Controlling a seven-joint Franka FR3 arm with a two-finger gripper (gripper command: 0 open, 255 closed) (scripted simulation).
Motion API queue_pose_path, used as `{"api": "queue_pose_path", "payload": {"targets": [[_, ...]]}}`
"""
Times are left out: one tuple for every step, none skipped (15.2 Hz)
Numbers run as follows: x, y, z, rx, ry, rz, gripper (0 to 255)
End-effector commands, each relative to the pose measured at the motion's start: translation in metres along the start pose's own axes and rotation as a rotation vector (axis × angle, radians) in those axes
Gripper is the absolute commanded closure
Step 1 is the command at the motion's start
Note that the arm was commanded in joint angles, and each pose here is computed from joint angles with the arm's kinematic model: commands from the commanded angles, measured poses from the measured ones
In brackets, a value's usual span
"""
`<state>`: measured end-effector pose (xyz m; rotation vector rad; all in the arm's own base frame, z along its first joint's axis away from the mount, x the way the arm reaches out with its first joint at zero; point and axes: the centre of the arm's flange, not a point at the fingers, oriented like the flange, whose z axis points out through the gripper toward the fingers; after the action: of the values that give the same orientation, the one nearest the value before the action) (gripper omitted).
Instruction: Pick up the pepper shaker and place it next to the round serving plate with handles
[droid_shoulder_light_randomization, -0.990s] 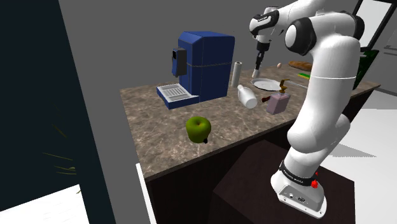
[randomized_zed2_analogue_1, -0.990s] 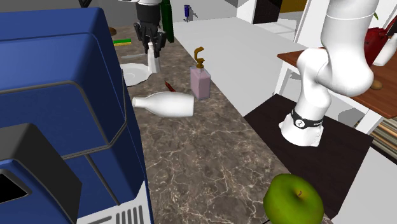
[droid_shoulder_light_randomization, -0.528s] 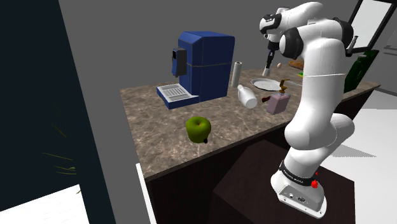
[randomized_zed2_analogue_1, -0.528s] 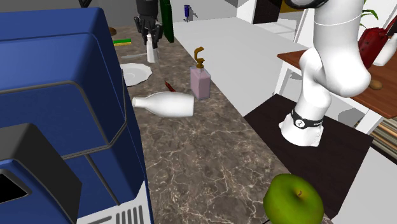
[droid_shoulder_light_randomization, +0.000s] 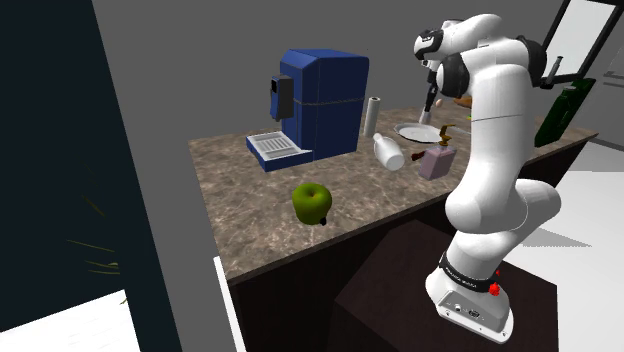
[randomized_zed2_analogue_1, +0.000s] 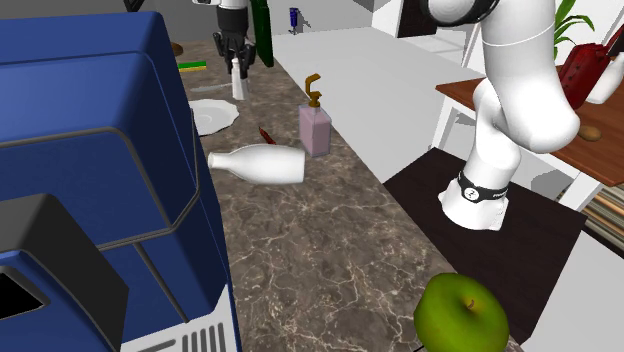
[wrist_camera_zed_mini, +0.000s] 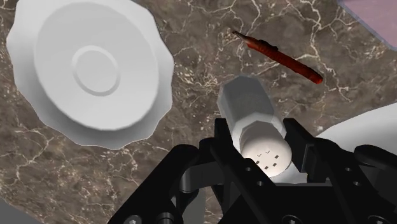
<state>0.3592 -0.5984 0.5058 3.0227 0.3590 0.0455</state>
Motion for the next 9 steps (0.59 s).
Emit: {"api": "queue_pose_path", "payload": {"targets": [[0.000,0.000,0.011,-0.001,0.000,0.000,255],[0.000,-0.001,0.017,-0.001,0.000,0.000,255],[0.000,-0.001,0.022,-0.001,0.000,0.000,255],[0.000,-0.002,0.027,-0.001,0.000,0.000,255],[0.000,-0.002,0.032,-0.001,0.000,0.000,255],[-0.001,-0.003,0.038,-0.001,0.000,0.000,255],[-0.001,-0.003,0.043,-0.001,0.000,0.000,255],[-0.001,-0.004,0.048,-0.001,0.000,0.000,255],[-0.001,-0.004,0.053,-0.001,0.000,0.000,255]]}}
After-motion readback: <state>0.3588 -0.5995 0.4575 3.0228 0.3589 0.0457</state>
